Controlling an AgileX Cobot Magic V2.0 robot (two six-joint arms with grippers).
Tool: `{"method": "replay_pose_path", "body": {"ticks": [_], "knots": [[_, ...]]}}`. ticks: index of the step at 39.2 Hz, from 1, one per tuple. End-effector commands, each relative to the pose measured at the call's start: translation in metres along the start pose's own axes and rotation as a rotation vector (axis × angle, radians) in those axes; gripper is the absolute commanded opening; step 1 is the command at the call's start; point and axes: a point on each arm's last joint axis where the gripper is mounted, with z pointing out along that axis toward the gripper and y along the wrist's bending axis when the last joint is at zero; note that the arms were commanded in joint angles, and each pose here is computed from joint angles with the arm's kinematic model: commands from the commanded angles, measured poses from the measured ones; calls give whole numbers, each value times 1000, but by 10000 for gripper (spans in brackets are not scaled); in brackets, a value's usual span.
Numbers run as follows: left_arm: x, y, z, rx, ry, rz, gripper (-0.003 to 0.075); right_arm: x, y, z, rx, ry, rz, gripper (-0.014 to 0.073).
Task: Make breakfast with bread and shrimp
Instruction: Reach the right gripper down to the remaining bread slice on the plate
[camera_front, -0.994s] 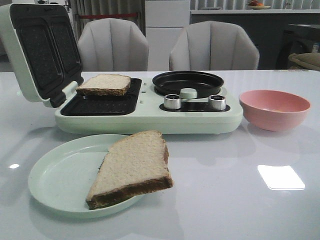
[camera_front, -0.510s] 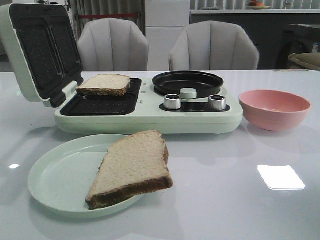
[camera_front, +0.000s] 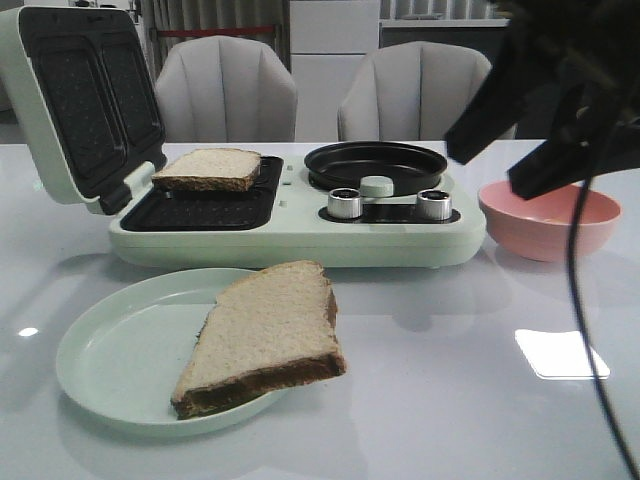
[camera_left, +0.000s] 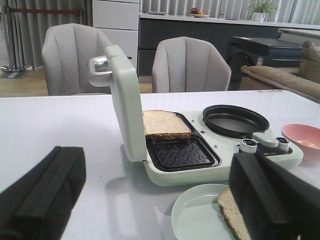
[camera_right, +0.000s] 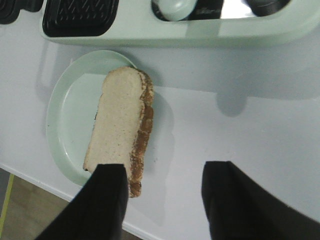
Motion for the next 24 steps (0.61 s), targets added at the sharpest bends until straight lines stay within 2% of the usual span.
{"method": "replay_pose_path", "body": {"ticks": [1,13,24], "knots": [[-13,-3,-6,41,-99,-10,639,-15,14,14,-46,-49,-12,452],[-13,-3,-6,41,-99,-10,639,-23,9,78,-47,74,64,452],[-13,-3,-6,41,-99,-10,639,-26,8,112,-125,123,97,452]]}}
